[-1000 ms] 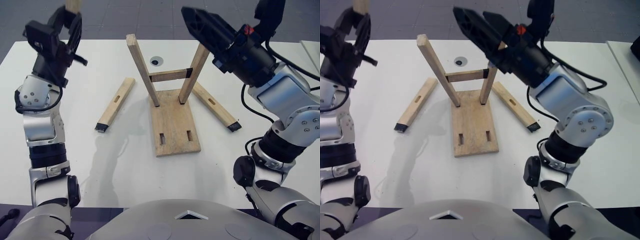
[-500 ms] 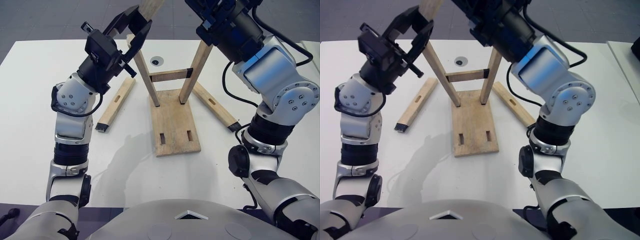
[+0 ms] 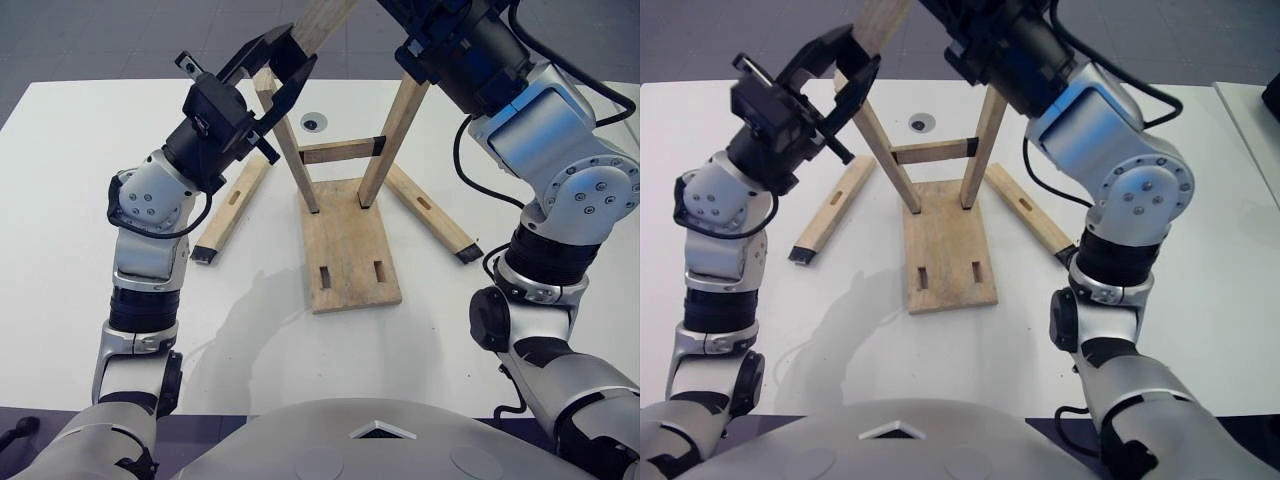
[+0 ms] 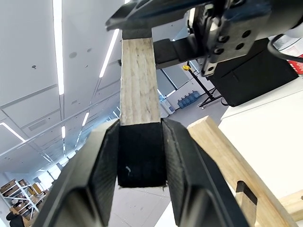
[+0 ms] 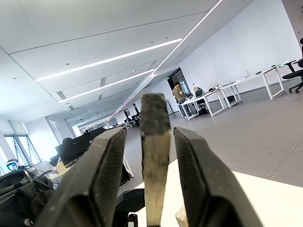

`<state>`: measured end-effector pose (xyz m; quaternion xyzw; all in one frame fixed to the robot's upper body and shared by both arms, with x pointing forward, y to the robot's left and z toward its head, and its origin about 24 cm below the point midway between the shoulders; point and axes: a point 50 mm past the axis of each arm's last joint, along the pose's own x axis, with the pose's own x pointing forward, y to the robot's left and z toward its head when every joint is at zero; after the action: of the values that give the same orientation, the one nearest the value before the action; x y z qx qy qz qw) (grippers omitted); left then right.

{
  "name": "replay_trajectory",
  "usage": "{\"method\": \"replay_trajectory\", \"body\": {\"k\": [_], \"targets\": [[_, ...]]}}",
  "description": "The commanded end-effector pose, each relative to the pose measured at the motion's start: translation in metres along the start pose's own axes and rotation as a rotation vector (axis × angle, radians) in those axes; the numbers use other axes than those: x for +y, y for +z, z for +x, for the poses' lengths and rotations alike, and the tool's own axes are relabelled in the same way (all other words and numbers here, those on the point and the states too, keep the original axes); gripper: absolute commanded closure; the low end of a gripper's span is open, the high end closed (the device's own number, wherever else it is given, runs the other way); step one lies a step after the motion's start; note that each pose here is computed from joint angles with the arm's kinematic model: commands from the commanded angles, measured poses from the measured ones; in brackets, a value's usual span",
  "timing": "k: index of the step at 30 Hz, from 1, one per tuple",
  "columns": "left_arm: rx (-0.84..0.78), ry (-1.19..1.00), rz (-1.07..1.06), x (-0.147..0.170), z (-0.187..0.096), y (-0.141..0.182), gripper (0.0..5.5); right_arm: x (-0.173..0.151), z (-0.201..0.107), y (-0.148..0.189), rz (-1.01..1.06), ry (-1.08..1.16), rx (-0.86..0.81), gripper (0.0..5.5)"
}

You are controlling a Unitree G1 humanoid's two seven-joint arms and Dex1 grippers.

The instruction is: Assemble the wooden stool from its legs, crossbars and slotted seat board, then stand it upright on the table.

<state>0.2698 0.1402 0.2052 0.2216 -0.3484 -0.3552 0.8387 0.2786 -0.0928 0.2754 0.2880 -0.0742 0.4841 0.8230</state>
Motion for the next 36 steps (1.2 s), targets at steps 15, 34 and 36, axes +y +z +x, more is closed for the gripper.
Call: {"method": "replay_trajectory", "body": {"k": [15, 34, 36], "targets": [[0.035, 0.003, 0.04, 0.002, -0.001, -0.001, 3.4, 0.008, 0.001, 0.026, -0.036, 0.043, -0.062, 5.08], [0.391, 0.513, 0.136, 0.053, -0.067, -0.042, 0.11, -0.079, -0.126, 0.043, -0.5, -0.566, 0.203, 5.08], [0.406, 0.519, 0.13, 0.052, -0.068, -0.044, 0.1, -0.09, -0.135, 0.018, -0.49, -0.56, 0.311, 5.08]]}}
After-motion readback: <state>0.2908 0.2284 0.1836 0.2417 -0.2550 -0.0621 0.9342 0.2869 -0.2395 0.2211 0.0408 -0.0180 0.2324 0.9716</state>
